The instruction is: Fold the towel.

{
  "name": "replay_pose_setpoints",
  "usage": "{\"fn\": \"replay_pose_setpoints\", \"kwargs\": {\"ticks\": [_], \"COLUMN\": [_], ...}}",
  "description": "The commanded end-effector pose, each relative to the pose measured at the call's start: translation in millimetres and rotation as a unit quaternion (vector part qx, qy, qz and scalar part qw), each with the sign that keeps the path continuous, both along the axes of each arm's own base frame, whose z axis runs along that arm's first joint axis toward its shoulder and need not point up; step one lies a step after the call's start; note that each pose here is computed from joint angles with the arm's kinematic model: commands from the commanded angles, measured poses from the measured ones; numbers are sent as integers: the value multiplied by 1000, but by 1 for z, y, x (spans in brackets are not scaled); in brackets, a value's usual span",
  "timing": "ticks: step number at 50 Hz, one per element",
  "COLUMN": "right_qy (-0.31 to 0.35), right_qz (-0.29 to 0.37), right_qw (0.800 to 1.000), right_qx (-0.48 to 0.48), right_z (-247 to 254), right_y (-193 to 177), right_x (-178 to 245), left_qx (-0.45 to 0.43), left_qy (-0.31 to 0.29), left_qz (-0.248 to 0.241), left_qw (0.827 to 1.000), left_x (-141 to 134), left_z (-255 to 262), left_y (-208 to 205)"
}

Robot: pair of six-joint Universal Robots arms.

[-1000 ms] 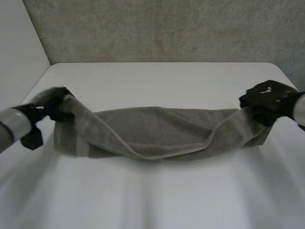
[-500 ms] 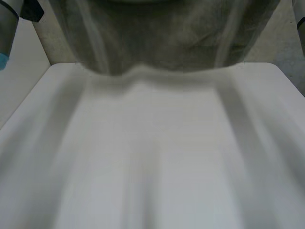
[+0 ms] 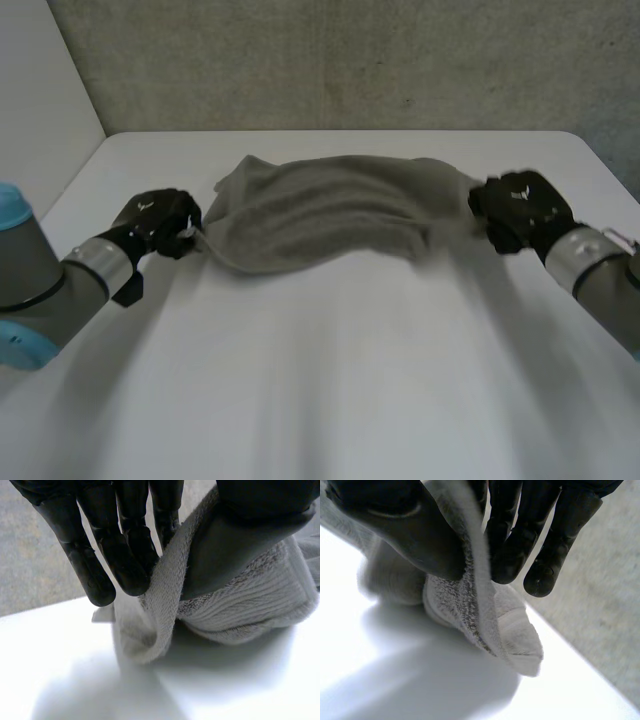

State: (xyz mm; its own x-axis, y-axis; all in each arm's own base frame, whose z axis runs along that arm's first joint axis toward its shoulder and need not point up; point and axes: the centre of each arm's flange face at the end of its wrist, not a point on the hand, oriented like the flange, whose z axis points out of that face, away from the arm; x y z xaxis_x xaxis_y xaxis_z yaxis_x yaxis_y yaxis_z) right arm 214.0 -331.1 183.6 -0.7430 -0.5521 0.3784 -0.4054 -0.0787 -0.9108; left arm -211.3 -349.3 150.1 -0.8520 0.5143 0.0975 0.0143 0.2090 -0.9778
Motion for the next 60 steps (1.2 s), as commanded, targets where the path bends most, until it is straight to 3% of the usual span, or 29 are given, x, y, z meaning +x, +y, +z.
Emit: {"fn": "replay_pose_setpoints", "kwargs": {"ticks": [1,23,40,46,53,60], "right_qy": [2,-5,-4,-4,-4,-3], "right_qz": [-39,-62,-63,-63,-64,-63], "right_qw": [999,997,997,997,997,997], "right_qx": [21,34,41,47,48,49], "right_z": [-2,-4,-6,-9,-10,-10], "right_y": [13,12,13,13,13,14], "right_x": [-29,-43,-43,-43,-43,-43], "left_qx": [8,71,28,-23,-92,-110], "left_qy": [4,-10,-94,-123,-178,-239], "left_qz": [-4,-12,-37,-66,-28,-29], "left_qw": [1000,997,994,990,979,964], "left_x": [23,20,19,3,-6,-10], "left_z": [11,-22,-22,-15,-15,-32], "left_y": [20,56,83,97,97,97]}}
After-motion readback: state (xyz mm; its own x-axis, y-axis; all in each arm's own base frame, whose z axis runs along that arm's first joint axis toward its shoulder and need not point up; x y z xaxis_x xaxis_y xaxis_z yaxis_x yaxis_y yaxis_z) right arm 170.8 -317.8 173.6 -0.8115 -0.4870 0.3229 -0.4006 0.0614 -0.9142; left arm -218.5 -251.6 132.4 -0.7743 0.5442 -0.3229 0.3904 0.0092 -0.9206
